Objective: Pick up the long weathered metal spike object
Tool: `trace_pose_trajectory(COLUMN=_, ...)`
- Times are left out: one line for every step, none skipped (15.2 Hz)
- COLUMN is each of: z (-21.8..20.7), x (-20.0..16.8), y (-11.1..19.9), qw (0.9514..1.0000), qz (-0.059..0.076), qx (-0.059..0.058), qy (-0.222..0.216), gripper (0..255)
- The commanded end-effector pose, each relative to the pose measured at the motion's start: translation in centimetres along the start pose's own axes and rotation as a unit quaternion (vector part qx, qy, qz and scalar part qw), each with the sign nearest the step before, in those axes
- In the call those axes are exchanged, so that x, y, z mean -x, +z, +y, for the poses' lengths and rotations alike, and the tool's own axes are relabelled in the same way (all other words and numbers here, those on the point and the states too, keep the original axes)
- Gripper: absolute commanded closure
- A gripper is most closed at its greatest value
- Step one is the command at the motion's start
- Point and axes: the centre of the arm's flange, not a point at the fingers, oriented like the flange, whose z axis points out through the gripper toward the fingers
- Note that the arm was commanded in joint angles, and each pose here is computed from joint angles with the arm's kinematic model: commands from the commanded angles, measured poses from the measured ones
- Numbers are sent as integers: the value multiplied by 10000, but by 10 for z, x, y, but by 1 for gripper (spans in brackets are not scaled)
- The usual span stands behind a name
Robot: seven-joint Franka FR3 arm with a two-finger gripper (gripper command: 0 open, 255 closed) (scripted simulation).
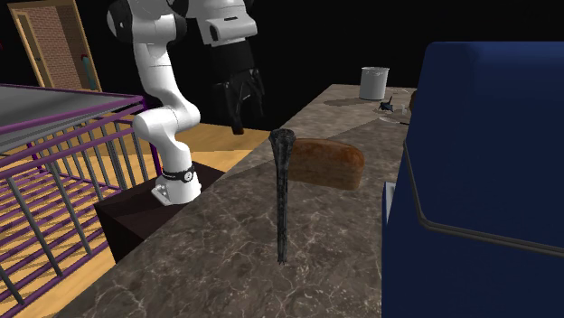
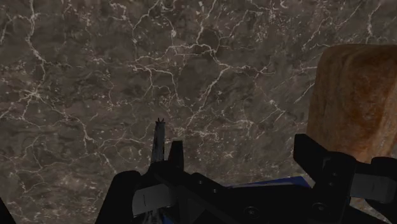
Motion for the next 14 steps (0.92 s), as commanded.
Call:
trace_pose_trajectory(z=16, x=-17, y=-4, qw=9999, qz=93, qx=-42, qy=-74, gripper=0)
trace_pose_trajectory(z=25, x=-25, y=-7, qw=9998, qz=137, qx=-65, qy=-106, gripper=0)
trace_pose_trajectory(z=34, x=-34, y=-10, qw=9997, qz=180, qx=-87, qy=-138, gripper=0)
trace_pose_trajectory(z=43, x=-43, y=-13, qw=9995, qz=224, qx=-109, qy=-170, gripper=0)
trace_pose_trajectory(z=52, x=-51, y=-15, qw=9994, qz=268, qx=-132, qy=-201, gripper=0)
trace_pose_trajectory(z=61, x=-60, y=-18, qw=9991, qz=312, qx=-154, qy=-233, gripper=0)
trace_pose_trajectory(z=70, x=-69, y=-21, qw=9989, qz=356, qx=-176, qy=-265, gripper=0)
trace_pose_trajectory(z=79, x=-77, y=-24, qw=9986, qz=400, qx=-199, qy=-297, gripper=0)
trace_pose_trajectory(z=85, x=-84, y=-26, qw=9983, qz=432, qx=-215, qy=-320, gripper=0)
trace_pose_trajectory(z=86, x=-83, y=-21, qw=9983, qz=432, qx=-215, qy=-320, gripper=0)
trace_pose_trajectory(z=86, x=-82, y=-16, qw=9983, qz=432, qx=-215, qy=-320, gripper=0)
trace_pose_trajectory(z=87, x=-81, y=-11, qw=9983, qz=432, qx=-215, qy=-320, gripper=0)
trace_pose_trajectory(z=87, x=-80, y=-5, qw=9983, qz=432, qx=-215, qy=-320, gripper=0)
trace_pose_trajectory(z=88, x=-80, y=0, qw=9983, qz=432, qx=-215, qy=-320, gripper=0)
